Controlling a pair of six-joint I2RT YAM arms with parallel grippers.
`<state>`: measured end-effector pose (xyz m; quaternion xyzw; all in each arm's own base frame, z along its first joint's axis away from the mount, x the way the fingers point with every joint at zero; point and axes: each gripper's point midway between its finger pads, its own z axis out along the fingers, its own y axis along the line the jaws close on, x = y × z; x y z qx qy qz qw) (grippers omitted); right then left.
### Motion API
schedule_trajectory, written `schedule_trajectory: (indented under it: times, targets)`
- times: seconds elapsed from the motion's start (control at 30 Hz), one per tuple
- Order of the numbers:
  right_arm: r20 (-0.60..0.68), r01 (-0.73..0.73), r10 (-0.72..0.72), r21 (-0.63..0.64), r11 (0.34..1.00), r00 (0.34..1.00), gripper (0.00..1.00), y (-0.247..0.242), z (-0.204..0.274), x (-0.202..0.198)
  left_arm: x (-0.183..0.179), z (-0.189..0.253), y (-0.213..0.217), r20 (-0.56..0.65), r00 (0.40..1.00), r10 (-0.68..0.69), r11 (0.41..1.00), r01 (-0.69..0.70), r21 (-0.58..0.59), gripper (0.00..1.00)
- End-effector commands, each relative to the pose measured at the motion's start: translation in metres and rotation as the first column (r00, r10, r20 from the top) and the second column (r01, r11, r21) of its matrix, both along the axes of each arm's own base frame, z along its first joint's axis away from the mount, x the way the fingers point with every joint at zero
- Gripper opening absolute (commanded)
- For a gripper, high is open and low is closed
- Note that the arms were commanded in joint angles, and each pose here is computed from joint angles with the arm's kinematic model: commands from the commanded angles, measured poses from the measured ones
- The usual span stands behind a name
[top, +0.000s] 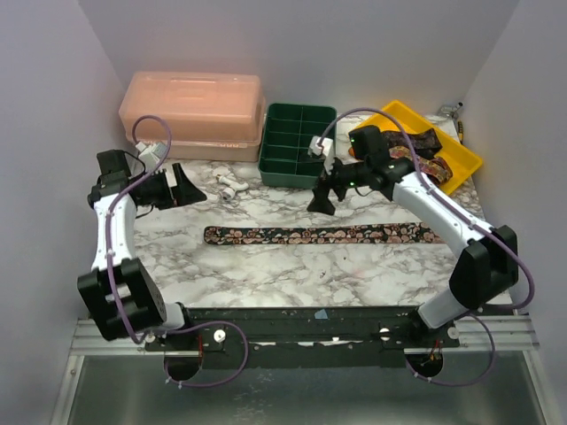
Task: Roll the ties
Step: Roll the tie at the center of the board.
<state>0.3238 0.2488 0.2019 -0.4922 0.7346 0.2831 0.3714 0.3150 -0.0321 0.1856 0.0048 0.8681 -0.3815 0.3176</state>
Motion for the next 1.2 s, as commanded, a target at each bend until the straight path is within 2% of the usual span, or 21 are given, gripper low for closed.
schedule_trajectory:
  times: [0.0,0.03,0.1,0.13,0.17,0.2,0.27,0.37,0.5,0.77,0.83,0.97,1.17]
  targets:
    - [0.02,-0.104,0.102,0.211,0.972,0.995,1.0,0.058,0.019,0.016,0.001,0.027,0.023,0.271,0.961,0.056,0.968,-0.118,0.22,0.98]
    - [-0.053,-0.144,0.167,0.301,0.943,0.984,1.0,0.073,0.023,0.009,-0.003,0.031,0.019,0.322,0.946,0.036,0.968,-0.113,0.223,0.98]
    - [-0.152,-0.23,0.306,0.38,0.896,0.94,1.0,0.098,0.015,0.002,-0.01,0.037,0.011,0.389,0.921,0.0,0.971,-0.093,0.22,0.98]
    - [-0.189,-0.174,0.239,0.307,0.936,0.952,1.0,0.118,-0.005,0.01,-0.014,0.036,0.009,0.39,0.921,-0.007,0.971,-0.086,0.221,0.98]
    - [-0.117,-0.172,0.197,0.194,0.966,0.973,1.0,0.131,-0.025,0.015,-0.019,0.031,0.01,0.367,0.93,-0.008,0.968,-0.084,0.236,0.98]
    - [-0.031,-0.261,0.265,0.094,0.961,0.964,1.0,0.144,-0.044,0.003,-0.02,0.028,0.012,0.336,0.942,0.017,0.97,-0.097,0.223,0.98]
    - [0.033,-0.243,0.244,-0.023,0.97,0.969,1.0,0.166,-0.072,-0.002,-0.022,0.021,0.01,0.263,0.963,0.051,0.979,-0.101,0.177,0.98]
    - [-0.004,-0.242,0.242,-0.067,0.968,0.97,1.0,0.187,-0.103,-0.011,-0.025,0.014,0.005,0.173,0.979,0.104,0.988,-0.121,0.093,0.98]
    - [0.023,-0.229,0.235,-0.15,0.962,0.972,1.0,0.198,-0.142,-0.009,-0.028,0.003,-0.002,0.129,0.98,0.153,0.988,-0.157,0.017,0.98]
    - [0.12,-0.212,0.25,-0.264,0.941,0.961,0.96,0.202,-0.186,-0.016,-0.031,-0.017,-0.004,0.068,0.981,0.184,0.983,-0.184,-0.015,0.98]
    - [0.121,-0.22,0.263,-0.284,0.933,0.957,0.92,0.199,-0.195,-0.022,-0.031,-0.02,-0.006,0.041,0.981,0.19,0.981,-0.189,-0.039,0.98]
    - [0.131,-0.222,0.278,-0.33,0.917,0.952,0.7,0.187,-0.211,-0.032,-0.03,-0.029,-0.008,-0.006,0.977,0.214,0.974,-0.214,-0.078,0.95]
    - [0.17,-0.203,0.288,-0.393,0.897,0.942,0.44,0.167,-0.226,-0.037,-0.03,-0.043,-0.014,-0.088,0.973,0.215,0.963,-0.226,-0.145,0.88]
